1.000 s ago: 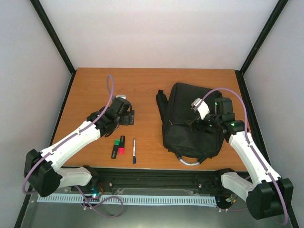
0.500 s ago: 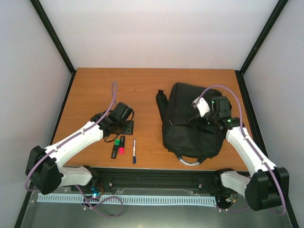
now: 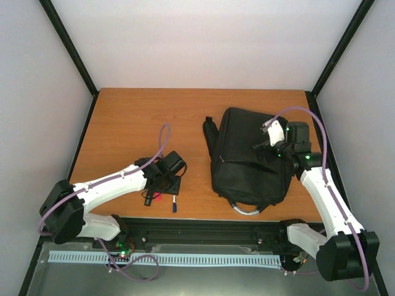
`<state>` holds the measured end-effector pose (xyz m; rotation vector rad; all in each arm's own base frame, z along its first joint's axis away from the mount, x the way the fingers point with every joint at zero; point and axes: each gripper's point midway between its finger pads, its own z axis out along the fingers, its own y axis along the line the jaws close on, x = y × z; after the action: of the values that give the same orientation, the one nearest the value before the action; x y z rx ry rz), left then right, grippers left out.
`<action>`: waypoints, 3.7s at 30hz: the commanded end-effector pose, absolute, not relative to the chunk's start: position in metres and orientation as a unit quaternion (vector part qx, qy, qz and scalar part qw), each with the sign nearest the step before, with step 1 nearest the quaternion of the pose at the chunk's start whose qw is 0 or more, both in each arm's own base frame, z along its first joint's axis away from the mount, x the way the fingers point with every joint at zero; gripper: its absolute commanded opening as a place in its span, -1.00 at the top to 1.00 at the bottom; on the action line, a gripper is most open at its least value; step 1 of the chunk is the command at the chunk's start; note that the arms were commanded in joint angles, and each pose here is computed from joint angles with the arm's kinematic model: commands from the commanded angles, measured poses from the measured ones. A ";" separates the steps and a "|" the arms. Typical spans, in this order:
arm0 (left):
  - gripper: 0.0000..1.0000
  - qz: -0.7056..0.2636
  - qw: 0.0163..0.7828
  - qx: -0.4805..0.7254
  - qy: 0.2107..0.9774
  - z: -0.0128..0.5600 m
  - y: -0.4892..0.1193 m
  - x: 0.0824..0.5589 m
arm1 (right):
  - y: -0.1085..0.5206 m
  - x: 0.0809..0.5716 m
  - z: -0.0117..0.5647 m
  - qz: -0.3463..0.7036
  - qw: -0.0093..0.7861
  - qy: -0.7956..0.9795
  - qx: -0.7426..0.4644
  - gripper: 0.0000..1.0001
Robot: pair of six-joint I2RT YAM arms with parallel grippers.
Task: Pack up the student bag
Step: Pick up the stationery from the center of the board.
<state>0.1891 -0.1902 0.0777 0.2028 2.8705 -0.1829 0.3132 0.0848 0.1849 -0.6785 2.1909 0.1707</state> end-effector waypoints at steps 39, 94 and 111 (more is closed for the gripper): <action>0.61 -0.045 0.077 0.118 0.989 0.027 -0.227 0.174 | 0.099 0.284 0.226 0.149 0.492 0.802 -0.303 -0.81; 0.98 -0.062 0.084 0.243 0.964 0.067 -0.253 0.157 | 0.078 0.288 0.200 0.059 0.399 0.826 -0.393 -0.70; 0.98 -0.320 0.174 0.272 0.891 0.169 -0.347 0.162 | 0.055 0.282 0.128 -0.063 0.316 0.807 -0.495 -0.38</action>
<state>0.1548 -0.3077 0.1374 0.7434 2.6566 -0.7155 0.2729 0.0582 0.1277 -1.2218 2.2034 -0.0190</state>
